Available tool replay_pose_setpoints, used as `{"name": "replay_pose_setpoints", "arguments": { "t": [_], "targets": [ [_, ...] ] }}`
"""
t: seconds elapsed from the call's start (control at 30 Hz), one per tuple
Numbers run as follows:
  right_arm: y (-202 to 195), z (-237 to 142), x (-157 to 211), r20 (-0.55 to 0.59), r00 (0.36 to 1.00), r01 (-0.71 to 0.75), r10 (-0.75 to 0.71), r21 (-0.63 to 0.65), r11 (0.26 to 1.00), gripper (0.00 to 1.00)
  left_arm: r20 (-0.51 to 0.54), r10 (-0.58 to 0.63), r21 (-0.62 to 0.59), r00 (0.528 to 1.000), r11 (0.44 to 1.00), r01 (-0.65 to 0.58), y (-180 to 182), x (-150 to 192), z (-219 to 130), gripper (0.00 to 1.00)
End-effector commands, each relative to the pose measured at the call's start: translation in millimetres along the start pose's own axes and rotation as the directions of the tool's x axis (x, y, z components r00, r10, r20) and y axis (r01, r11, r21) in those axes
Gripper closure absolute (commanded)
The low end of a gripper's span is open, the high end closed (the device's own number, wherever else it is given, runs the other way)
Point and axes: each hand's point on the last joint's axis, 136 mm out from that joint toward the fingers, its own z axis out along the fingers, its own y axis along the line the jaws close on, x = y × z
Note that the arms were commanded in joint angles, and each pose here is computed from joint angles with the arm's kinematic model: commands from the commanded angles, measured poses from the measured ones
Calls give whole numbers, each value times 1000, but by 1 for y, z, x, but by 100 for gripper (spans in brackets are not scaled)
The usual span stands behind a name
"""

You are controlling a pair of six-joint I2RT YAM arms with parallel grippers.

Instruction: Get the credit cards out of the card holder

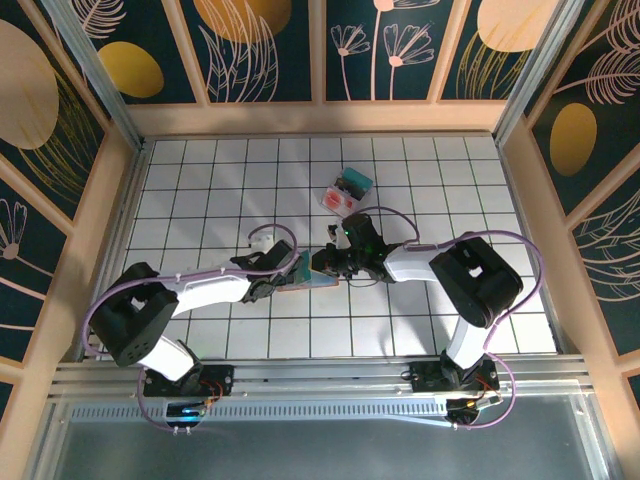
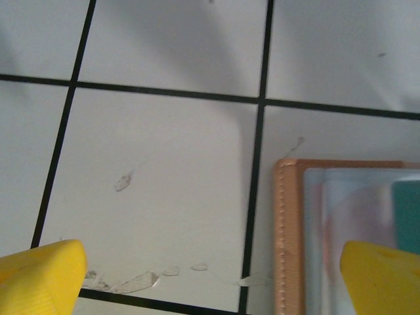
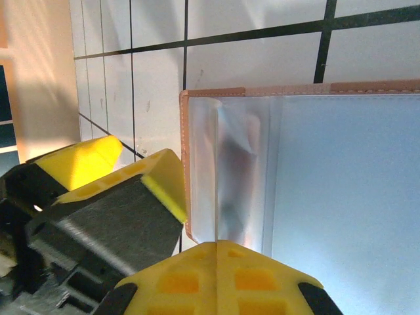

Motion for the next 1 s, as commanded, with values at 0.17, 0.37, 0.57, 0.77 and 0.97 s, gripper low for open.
{"name": "replay_pose_setpoints", "arguments": {
  "t": [0.17,0.37,0.57,0.77,0.97],
  "targets": [
    [5,1,-2,12,1000,11,-11,-6,1000,97,-37,35,-8,999,999,-35,-1,6,5,1],
    [8,3,-2,10,1000,7,-7,-23,1000,94,-79,42,-34,996,998,-45,4,22,16,1],
    [13,10,-1,-7,1000,1,-1,-46,999,82,-97,53,-26,994,998,-55,1,27,21,1],
    [13,20,0,-21,1000,-4,3,-44,999,80,-116,48,-11,992,999,-49,-3,32,24,1],
    [0,17,-6,5,1000,17,-18,53,998,97,-98,34,-21,995,999,-36,1,28,21,1]
  ]
}}
